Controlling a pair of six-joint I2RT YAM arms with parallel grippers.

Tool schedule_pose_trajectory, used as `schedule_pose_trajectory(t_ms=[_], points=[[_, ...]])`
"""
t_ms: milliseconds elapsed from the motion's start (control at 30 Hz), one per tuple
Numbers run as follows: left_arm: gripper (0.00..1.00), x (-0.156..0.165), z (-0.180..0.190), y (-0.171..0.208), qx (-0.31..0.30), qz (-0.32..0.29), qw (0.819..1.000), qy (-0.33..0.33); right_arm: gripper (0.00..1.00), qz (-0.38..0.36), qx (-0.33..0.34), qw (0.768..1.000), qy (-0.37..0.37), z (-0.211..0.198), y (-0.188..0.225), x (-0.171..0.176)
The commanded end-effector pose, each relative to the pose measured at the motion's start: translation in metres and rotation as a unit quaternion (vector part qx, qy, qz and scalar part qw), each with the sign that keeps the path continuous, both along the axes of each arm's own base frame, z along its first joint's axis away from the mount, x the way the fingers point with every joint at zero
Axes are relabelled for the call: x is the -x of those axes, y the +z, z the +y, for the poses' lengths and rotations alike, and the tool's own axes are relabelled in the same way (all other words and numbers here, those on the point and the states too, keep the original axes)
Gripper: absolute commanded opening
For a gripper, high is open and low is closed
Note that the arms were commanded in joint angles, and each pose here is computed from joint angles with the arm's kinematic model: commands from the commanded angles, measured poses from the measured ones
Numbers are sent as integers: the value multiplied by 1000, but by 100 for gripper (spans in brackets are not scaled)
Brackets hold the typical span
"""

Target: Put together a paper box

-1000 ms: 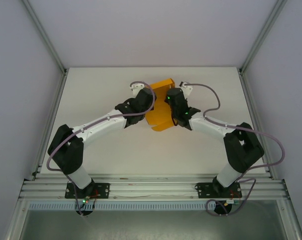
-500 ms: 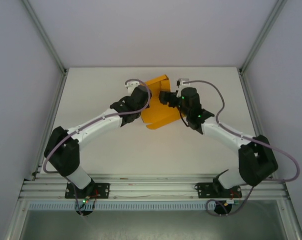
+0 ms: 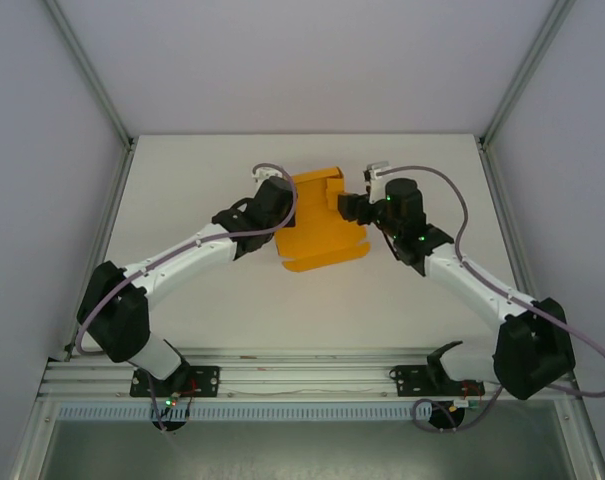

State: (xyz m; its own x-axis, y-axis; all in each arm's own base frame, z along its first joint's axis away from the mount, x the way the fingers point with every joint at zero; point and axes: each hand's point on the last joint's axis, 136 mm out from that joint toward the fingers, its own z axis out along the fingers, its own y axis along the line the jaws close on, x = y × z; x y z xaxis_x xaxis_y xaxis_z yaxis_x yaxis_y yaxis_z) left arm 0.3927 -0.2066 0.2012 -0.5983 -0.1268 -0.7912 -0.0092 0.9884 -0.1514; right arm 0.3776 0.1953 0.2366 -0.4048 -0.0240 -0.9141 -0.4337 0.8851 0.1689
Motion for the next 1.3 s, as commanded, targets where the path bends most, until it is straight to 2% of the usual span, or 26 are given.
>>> schedule_pose_trajectory(t_ms=[0, 167, 233, 367, 533, 633, 767, 800, 833, 867, 900, 967, 1033, 1167, 1267], points=[[0, 1, -3, 7, -2, -7, 1000, -18, 66, 14, 8, 999, 41, 15, -3, -4], [0, -2, -3, 9, -3, -9, 1000, -15, 53, 51, 11, 995, 86, 32, -22, -3], [0, -2, -6, 11, -1, -11, 1000, -23, 49, 54, 16, 995, 78, 31, -26, -7], [0, -2, -16, 10, 5, -10, 999, -45, 46, 41, 8, 997, 58, 31, -22, -20], [0, 0, -22, 4, -15, 1, 998, -61, 35, 10, -13, 999, 30, 30, -10, -38], [0, 0, -24, 3, -28, 4, 998, -58, 16, 16, -22, 1000, 12, 29, -8, -45], [0, -2, -29, 2, -41, 7, 998, -55, 0, 28, 0, 1000, -13, 30, -23, -49], [9, -2, -30, 3, -39, 10, 998, -53, 0, 26, 10, 1000, -13, 31, -27, -48], [34, -1, -31, 6, -35, 12, 998, -54, 0, 25, 16, 999, -14, 32, -30, -46], [49, 0, -31, 8, -36, 13, 998, -58, 0, 28, 18, 999, -17, 31, -33, -46], [60, 1, -32, 11, -33, 12, 998, -60, 0, 32, 18, 999, -19, 31, -35, -46], [75, 5, -31, 20, -27, 6, 997, -67, 0, 37, 29, 999, -19, 29, -38, -45], [98, 11, -28, 32, -17, 0, 997, -73, 0, 41, 40, 998, -7, 30, -41, -41], [100, 25, -12, 62, 5, -17, 996, -83, 0, 56, 58, 996, 31, 34, -47, -30], [100, 32, 8, 82, 34, -34, 996, -79, 0, 66, 72, 991, 93, 45, -51, -13]])
